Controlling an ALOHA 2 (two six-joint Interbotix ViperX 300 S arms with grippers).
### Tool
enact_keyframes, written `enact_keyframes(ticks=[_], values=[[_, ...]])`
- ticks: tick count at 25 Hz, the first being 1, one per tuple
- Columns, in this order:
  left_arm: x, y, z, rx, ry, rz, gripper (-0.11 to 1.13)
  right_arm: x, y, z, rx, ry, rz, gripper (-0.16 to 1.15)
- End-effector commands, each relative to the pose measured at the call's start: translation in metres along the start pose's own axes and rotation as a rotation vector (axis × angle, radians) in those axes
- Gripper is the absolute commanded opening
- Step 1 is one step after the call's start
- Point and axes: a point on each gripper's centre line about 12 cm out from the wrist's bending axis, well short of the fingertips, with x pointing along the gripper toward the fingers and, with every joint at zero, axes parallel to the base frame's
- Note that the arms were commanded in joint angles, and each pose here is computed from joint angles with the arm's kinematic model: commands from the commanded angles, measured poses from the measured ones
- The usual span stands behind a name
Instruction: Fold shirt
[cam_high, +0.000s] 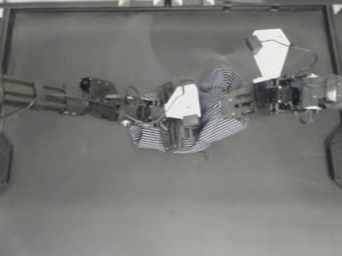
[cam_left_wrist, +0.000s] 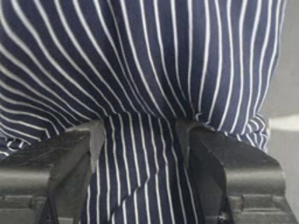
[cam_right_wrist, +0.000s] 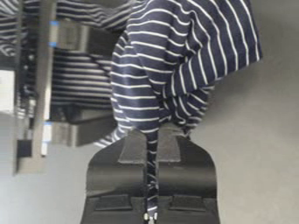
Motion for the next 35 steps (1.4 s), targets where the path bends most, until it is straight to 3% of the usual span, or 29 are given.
enact_keyframes(ticks=[1,6,23,29,35], values=[[-0.010,0.001,0.029,0.002,-0.073,0.004,0.87,-0.013,0.006,0.006,0.001,-0.025,0.044,0.04],[-0.030,0.004,0.047,0.009,-0.107,0.017,0.88,-0.016,0.000,0.004,0.000,-0.025,0.031,0.04],[-0.096,0.018,0.088,0.045,-0.092,0.104,0.88,-0.015,-0.009,0.000,-0.004,-0.025,0.036,0.04],[-0.125,0.012,0.077,0.039,-0.054,0.109,0.88,-0.016,-0.008,0.001,-0.005,-0.027,0.042,0.04],[-0.127,0.004,0.041,0.006,0.001,0.078,0.88,-0.019,-0.004,0.003,0.000,-0.030,0.048,0.04]])
